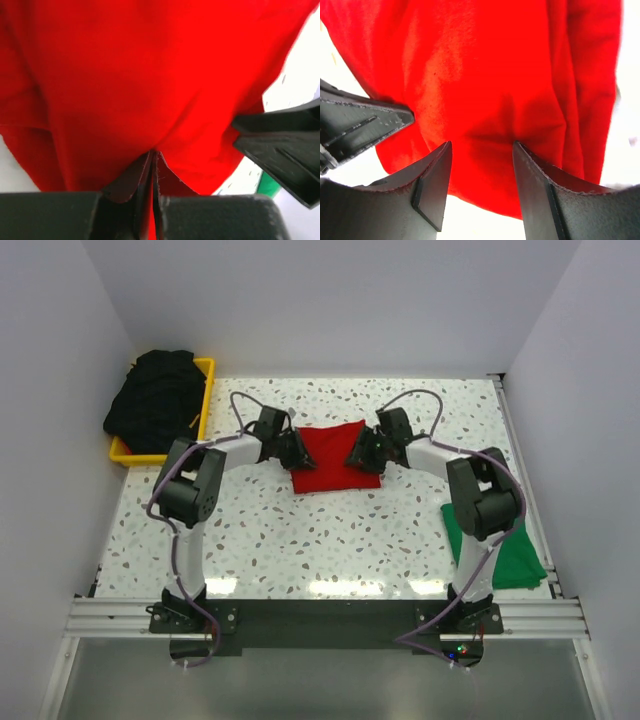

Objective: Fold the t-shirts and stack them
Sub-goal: Fold the tshirt, then neatly place the folded tshirt to the corner

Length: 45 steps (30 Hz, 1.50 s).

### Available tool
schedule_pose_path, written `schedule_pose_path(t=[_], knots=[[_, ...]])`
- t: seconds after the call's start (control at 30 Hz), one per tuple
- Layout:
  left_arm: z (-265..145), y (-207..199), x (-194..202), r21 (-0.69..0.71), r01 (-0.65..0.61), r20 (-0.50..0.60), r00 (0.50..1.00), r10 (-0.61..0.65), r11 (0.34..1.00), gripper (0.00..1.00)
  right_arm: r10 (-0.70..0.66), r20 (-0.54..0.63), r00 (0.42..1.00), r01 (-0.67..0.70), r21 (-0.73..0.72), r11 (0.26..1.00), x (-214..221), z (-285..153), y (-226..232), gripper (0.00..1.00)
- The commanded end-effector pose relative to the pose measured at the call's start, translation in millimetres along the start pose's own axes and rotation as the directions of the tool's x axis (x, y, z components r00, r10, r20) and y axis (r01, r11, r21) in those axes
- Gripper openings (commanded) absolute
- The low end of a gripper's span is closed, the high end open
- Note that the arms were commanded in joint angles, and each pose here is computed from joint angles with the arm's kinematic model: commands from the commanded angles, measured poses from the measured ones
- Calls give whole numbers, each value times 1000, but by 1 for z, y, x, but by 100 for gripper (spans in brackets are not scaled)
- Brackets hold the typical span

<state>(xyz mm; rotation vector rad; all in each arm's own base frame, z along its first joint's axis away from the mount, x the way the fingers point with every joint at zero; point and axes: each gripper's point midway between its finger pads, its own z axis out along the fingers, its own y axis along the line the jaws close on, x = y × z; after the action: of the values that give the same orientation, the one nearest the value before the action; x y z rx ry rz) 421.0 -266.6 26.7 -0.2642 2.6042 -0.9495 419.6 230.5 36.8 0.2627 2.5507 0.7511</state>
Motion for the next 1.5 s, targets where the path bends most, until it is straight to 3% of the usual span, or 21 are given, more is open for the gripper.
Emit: schedule_pose_path(t=[0.0, 0.43, 0.6, 0.8, 0.97, 1.2, 1.47], knots=[[-4, -7, 16, 7, -23, 17, 1000, 23, 1000, 9, 40, -7, 999, -39, 63, 997, 33, -11, -22, 56], [-57, 15, 130, -24, -62, -57, 997, 61, 998, 8, 9, -28, 1000, -10, -7, 1000, 125, -80, -19, 56], [-79, -1, 131, 26, -91, -17, 996, 91, 996, 9, -34, 66, 997, 36, -24, 999, 109, -121, -3, 57], [-98, -31, 114, 58, -158, 32, 987, 156, 986, 13, -112, 139, 984, 103, 69, 992, 81, -150, -2, 63], [-94, -52, 118, 94, -194, 15, 981, 193, 977, 15, -143, 77, 987, 134, 115, 984, 83, -133, -11, 65], [-69, -70, 162, 123, -241, -66, 966, 250, 963, 15, -165, 19, 986, 160, 149, 976, 90, -106, -26, 72], [-36, -58, 209, 58, -299, -181, 935, 304, 953, 15, -166, -5, 986, 164, 176, 971, 98, -85, -42, 75]])
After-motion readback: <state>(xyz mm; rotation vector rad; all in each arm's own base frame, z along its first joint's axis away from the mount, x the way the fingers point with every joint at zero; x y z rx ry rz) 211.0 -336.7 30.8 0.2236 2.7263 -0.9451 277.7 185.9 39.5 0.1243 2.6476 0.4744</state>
